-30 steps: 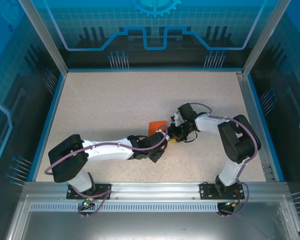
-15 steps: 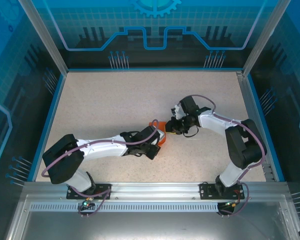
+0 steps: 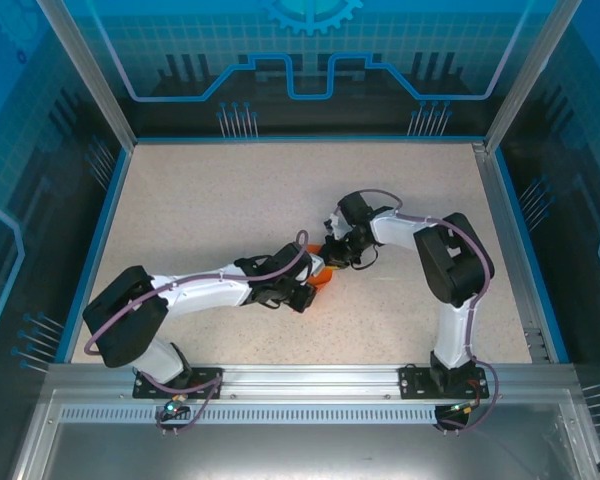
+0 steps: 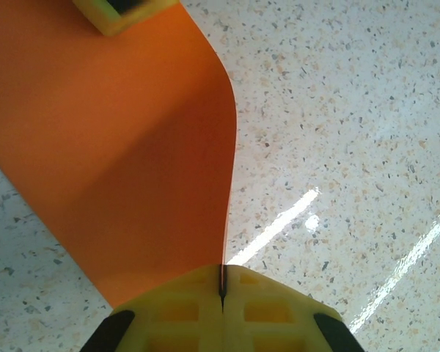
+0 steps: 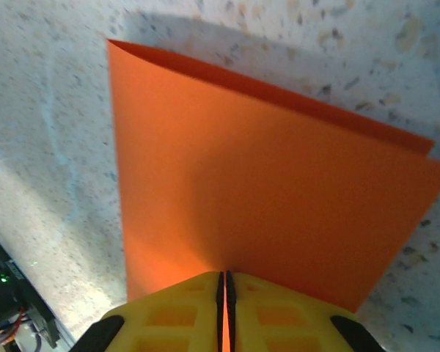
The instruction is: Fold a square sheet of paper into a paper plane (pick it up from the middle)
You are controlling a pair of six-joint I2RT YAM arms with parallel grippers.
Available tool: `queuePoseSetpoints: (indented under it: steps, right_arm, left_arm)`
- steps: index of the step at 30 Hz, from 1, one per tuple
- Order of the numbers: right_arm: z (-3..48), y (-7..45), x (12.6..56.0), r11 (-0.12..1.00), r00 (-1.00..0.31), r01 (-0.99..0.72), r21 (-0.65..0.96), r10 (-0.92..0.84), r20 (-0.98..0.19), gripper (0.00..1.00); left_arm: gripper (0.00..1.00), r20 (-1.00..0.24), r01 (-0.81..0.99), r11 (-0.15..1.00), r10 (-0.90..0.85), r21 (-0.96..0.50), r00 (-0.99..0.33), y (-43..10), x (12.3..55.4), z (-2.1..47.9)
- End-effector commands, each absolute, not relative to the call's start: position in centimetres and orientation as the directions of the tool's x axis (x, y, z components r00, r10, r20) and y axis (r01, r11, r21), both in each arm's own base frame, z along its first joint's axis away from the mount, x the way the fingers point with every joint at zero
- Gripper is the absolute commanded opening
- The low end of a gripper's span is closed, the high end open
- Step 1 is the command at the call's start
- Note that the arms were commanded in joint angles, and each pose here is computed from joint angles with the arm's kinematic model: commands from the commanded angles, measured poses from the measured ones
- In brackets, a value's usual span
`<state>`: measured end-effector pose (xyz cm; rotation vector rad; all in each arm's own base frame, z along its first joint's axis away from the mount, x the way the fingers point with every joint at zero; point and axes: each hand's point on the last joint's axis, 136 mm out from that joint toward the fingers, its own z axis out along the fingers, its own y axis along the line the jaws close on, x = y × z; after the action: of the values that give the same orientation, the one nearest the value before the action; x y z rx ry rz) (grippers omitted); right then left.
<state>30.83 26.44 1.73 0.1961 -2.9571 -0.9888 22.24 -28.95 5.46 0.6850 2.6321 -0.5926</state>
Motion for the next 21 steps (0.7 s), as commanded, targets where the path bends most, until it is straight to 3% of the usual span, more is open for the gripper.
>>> queuePoseSetpoints:
  steps: [1,21]
  right_arm:
    - [0.8,26.4,30.0,0.809,-0.982,-0.158,0.566,-0.188,-0.006,0.12]
    - [-0.5,26.0,29.4,0.824,-0.980,-0.151,0.545,-0.196,0.024,0.14]
  left_arm:
    - [0.00,-0.418,0.507,0.788,0.353,-0.349,-0.837,-28.7,22.3,5.6]
    - [0.01,-0.362,0.436,0.839,0.315,-0.325,-0.877,-27.2,25.0,3.9]
